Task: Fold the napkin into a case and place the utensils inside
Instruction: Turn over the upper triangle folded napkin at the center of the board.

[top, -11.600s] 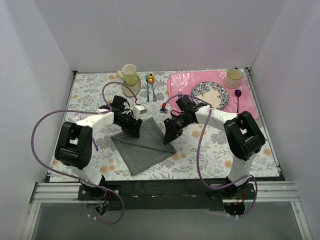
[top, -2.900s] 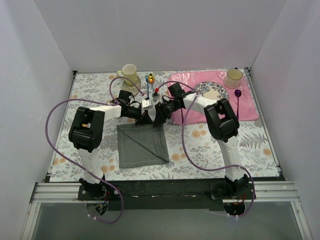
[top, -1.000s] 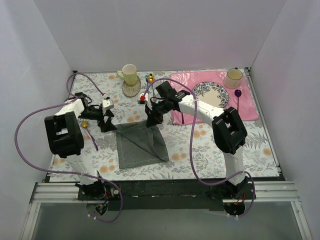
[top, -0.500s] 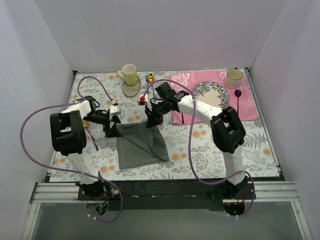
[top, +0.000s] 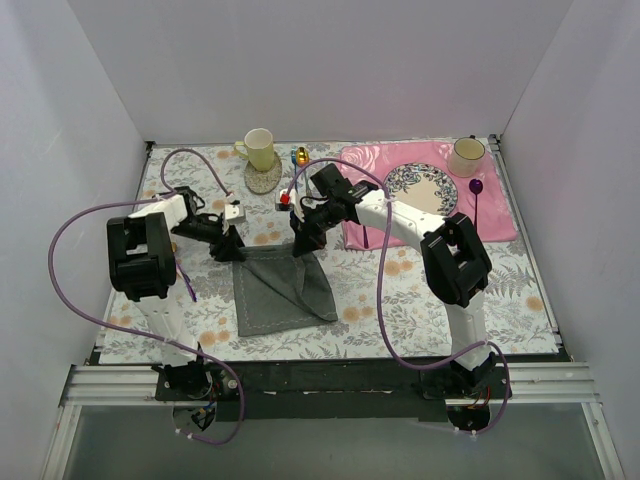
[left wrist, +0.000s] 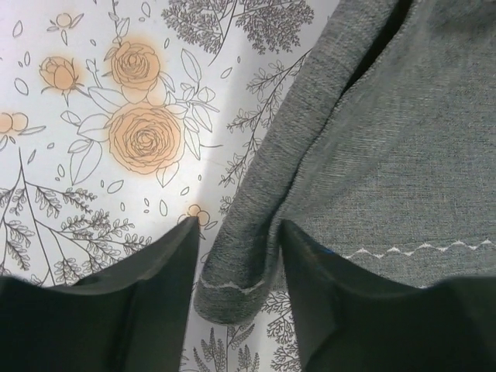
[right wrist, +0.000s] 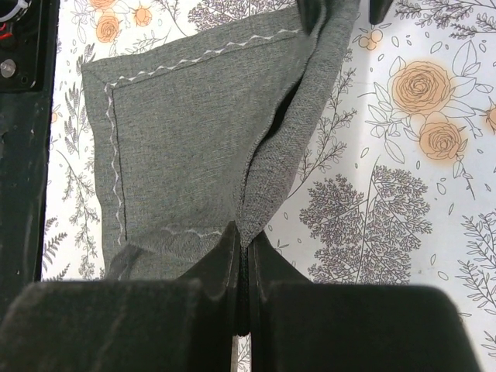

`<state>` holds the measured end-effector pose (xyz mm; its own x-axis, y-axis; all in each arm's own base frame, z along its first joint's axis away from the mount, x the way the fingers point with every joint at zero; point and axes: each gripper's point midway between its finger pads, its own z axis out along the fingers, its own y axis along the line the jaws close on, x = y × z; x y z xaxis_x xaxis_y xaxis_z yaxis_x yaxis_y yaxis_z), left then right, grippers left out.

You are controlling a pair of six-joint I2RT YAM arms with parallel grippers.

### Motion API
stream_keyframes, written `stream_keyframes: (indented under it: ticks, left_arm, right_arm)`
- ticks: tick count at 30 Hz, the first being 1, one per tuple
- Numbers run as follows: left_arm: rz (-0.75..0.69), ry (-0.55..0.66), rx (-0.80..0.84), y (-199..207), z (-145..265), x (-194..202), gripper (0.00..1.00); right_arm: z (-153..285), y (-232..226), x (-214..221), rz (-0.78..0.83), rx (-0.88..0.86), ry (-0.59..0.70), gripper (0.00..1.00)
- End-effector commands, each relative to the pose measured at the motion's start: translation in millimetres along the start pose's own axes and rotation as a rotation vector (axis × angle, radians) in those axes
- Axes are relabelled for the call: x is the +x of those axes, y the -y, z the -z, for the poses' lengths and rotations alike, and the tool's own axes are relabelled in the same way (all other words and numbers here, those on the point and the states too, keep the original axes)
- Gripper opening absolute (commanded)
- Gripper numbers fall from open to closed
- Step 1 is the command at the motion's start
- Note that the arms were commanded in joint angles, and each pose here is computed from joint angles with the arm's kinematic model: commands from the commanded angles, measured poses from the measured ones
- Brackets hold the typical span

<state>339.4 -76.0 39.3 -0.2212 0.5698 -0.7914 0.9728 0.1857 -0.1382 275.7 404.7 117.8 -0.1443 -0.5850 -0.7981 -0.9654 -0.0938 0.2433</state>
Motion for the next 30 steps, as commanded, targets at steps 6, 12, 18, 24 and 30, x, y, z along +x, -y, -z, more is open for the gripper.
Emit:
stream_keyframes:
  ticks: [6, 12, 18, 24, 30]
  left_arm:
    - [-0.023, 0.049, 0.055, 4.2, 8.1, -24.4, 0.16]
    - [-0.020, 0.060, 0.015, 8.9, 25.7, -43.5, 0.00]
    - [-0.034, 0.073, -0.035, 8.8, 35.6, -58.8, 0.00]
    - [0.027, 0.061, -0.089, 0.4, 38.5, -64.4, 0.00]
    - [0.087, 0.088, -0.268, -31.3, 58.0, -88.1, 0.00]
  right_arm:
    - [25.6, -6.0, -40.6, 0.101, 0.009, 0.070, 0.01]
    - [47.2, 13.2, -52.5, 0.098, 0.083, 0.082, 0.01]
    - [65.8, 24.8, -62.7, 0.135, 0.124, 0.076, 0.01]
    - [68.0, 26.9, -64.1, 0.160, 0.136, 0.069, 0.01]
    - [87.2, 59.8, -85.7, 0.252, 0.268, 0.077, 0.01]
